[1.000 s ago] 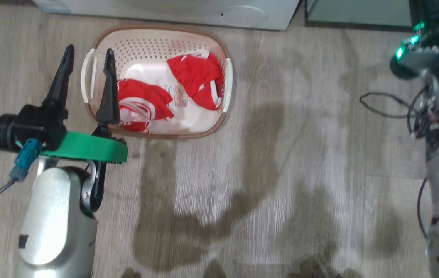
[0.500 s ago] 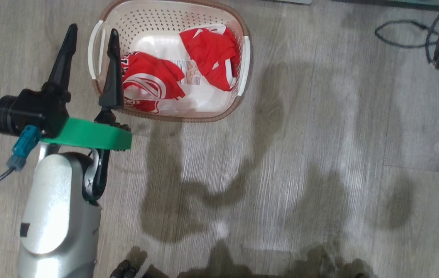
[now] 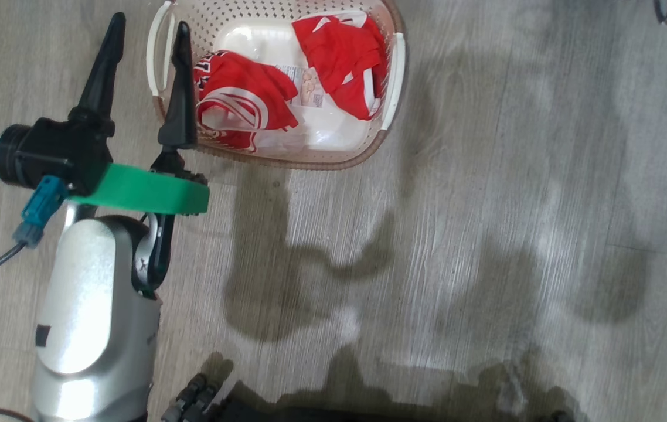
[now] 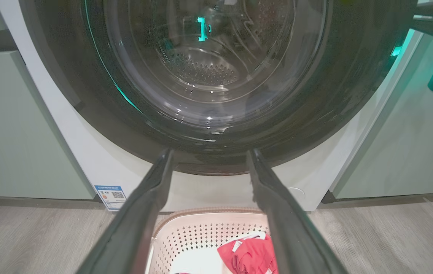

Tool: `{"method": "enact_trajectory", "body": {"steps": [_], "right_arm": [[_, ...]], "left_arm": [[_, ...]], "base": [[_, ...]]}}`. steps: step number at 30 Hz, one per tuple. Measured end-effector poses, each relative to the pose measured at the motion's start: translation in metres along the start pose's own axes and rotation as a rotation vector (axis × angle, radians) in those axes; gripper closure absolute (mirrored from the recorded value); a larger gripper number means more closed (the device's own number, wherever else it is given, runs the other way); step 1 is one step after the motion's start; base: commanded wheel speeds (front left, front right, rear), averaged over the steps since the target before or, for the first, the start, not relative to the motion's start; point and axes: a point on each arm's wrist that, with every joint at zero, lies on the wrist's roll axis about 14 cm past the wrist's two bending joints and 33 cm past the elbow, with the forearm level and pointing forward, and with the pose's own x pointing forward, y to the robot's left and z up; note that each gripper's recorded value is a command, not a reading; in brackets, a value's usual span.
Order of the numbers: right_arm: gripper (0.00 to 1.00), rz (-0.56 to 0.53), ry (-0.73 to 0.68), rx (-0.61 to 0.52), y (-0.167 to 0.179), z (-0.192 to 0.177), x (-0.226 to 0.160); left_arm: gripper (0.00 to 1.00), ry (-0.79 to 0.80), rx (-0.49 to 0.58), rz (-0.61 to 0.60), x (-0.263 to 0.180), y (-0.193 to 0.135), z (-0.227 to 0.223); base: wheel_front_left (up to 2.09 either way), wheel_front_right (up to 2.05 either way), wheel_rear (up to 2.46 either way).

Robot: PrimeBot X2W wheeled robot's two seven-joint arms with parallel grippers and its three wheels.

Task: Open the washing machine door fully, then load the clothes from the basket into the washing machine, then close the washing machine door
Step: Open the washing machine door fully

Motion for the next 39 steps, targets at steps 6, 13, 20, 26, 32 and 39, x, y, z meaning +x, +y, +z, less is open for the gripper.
{"method": "enact_trajectory", "body": {"steps": [6, 13, 20, 26, 32, 39], "right_arm": [[1.0, -0.004, 0.007, 0.009, -0.001, -0.001, 0.01], [1.0, -0.006, 0.036, 0.006, -0.001, -0.004, 0.012], [1.0, -0.003, 0.098, -0.01, 0.007, -0.01, 0.004], [1.0, 0.006, 0.166, -0.007, 0.01, -0.023, -0.01], [1.0, 0.016, 0.244, -0.004, 0.014, -0.041, -0.025], [1.0, 0.032, 0.351, -0.001, 0.021, -0.075, -0.048]], "left_arm": [[0.0, 0.012, 0.005, 0.006, -0.001, 0.003, -0.005], [0.0, -0.001, 0.003, 0.001, 0.004, 0.001, -0.002], [0.0, -0.014, -0.012, -0.005, 0.005, -0.003, 0.004], [0.0, -0.032, -0.015, -0.01, 0.004, -0.005, 0.014], [0.0, -0.048, -0.016, -0.007, -0.001, -0.005, 0.024], [0.0, -0.043, -0.012, 0.016, -0.021, 0.001, 0.033]], "base": [[0.0, 0.0, 0.0], [0.0, 0.0, 0.0], [0.0, 0.0, 0.0], [0.0, 0.0, 0.0], [0.0, 0.0, 0.0], [0.0, 0.0, 0.0]]}}
